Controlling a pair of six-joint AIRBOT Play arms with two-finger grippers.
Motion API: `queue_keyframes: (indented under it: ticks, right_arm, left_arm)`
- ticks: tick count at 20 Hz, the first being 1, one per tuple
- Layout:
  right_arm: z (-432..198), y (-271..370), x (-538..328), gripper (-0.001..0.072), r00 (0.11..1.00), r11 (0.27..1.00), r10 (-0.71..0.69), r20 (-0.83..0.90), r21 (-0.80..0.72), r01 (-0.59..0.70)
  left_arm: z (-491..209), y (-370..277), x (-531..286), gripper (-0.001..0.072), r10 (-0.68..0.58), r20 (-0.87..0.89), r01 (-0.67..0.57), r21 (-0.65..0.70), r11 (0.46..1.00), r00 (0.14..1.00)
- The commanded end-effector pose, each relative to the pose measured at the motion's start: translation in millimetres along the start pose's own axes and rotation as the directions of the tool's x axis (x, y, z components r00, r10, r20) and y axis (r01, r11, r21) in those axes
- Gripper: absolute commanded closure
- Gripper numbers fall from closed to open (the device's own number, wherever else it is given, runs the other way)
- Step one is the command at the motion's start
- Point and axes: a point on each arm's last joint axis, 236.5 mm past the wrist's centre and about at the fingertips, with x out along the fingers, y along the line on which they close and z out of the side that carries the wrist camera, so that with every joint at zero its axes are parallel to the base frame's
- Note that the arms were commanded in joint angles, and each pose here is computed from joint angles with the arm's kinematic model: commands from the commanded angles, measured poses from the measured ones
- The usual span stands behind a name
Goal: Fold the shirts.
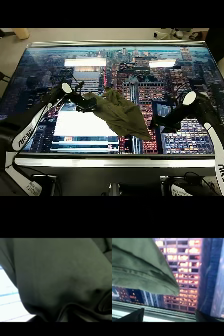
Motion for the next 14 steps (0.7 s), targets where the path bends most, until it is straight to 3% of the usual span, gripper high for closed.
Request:
queue_keyframes:
  ticks: [1,2,8,9,10,12,14]
  right_arm:
    - [-11.9,2.0,28.8,0.0008,0.997,0.998,0.055,-0.051,0.016,-0.054]
    - [-12.5,4.1,38.0,0.0011,0.995,0.997,0.079,-0.059,0.033,-0.077]
    - [-0.5,38.0,81.7,0.0055,0.967,0.97,0.238,-0.089,0.07,-0.232]
    - [4.6,40.8,87.4,0.0307,0.972,0.973,0.226,-0.07,0.059,-0.222]
    - [11.4,42.3,87.6,0.0658,0.975,0.974,0.22,-0.042,0.058,-0.218]
    - [25.5,50.0,69.0,0.0694,0.973,0.972,0.23,0.005,0.041,-0.23]
    - [47.4,65.1,15.4,0.0694,0.966,0.971,0.233,0.109,-0.087,-0.224]
  left_arm:
    - [8.9,-8.0,4.5,0.0595,-0.03,0.04,0.03,-0.002,1.0,0.999]
    - [9.4,-10.9,1.3,0.0669,-0.035,0.046,0.034,0.023,0.999,0.998]
    - [13.1,-41.4,-39.1,0.0675,-0.075,0.122,0.059,0.127,0.99,0.99]
    - [11.9,-49.3,-46.4,0.0675,-0.084,0.134,0.064,0.146,0.987,0.987]
    - [10.4,-58.4,-55.0,0.0675,-0.098,0.148,0.07,0.183,0.981,0.984]
    - [10.8,-78.5,-85.1,0.0675,-0.132,0.205,0.07,0.285,0.956,0.97]
    - [13.3,-110.8,-140.1,0.0676,-0.194,0.301,0.056,0.414,0.908,0.934]
